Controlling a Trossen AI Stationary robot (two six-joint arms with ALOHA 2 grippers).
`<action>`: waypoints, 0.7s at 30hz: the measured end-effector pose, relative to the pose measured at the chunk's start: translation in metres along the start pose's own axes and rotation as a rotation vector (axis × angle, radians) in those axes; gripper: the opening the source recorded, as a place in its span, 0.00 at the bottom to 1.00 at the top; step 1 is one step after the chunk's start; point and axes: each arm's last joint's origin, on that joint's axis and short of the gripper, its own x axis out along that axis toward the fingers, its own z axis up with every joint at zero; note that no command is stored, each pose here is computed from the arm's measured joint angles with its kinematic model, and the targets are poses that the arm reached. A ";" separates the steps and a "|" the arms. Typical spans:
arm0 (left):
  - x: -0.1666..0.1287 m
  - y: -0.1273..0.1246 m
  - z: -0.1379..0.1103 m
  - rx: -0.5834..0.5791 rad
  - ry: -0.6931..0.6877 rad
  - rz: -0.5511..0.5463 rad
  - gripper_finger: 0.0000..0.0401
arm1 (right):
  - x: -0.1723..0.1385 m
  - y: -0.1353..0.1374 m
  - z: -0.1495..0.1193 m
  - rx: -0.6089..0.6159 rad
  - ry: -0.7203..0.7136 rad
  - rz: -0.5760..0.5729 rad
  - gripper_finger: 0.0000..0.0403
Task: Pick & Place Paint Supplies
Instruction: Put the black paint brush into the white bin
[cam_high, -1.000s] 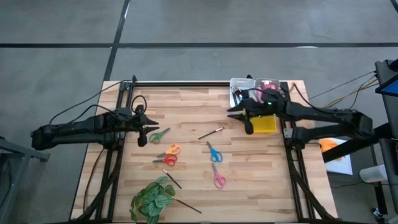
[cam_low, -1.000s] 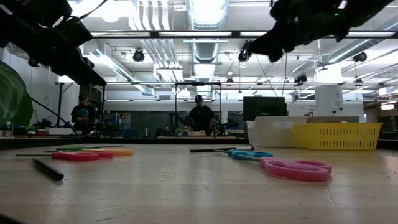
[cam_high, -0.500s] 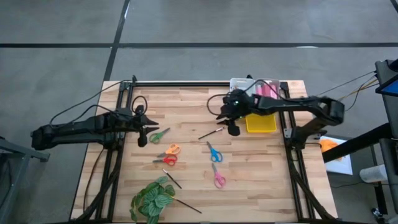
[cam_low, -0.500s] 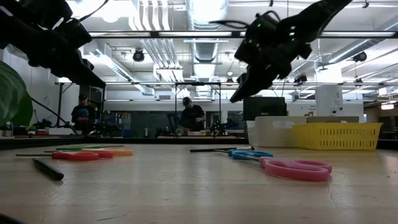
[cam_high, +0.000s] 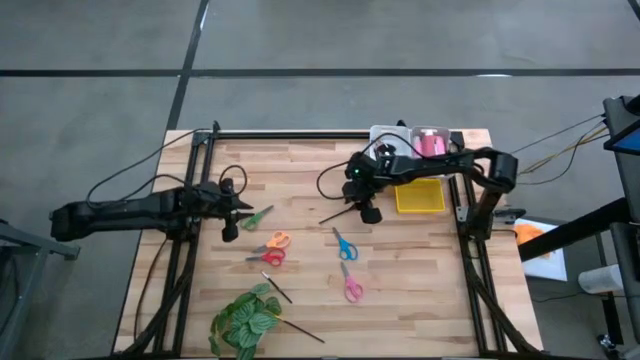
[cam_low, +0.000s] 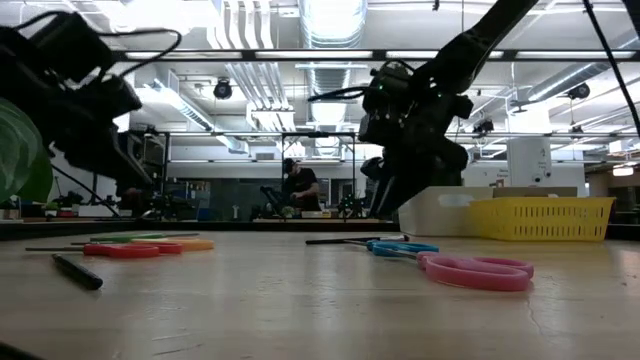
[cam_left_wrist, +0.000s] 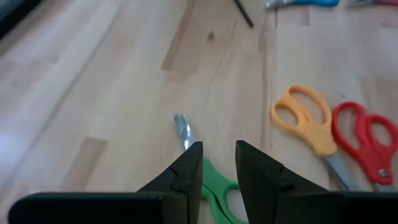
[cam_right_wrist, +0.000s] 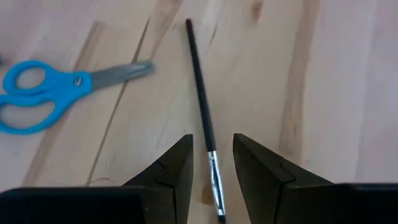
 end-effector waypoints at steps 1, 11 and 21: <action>0.002 0.000 -0.003 -0.003 -0.003 0.001 0.24 | 0.002 0.000 -0.001 -0.010 0.006 0.003 0.28; 0.011 -0.001 -0.014 -0.002 -0.015 0.001 0.24 | 0.015 -0.001 -0.008 -0.045 0.081 -0.034 0.28; 0.010 -0.001 -0.014 -0.002 -0.014 0.001 0.24 | 0.025 0.000 -0.013 -0.046 0.132 -0.054 0.28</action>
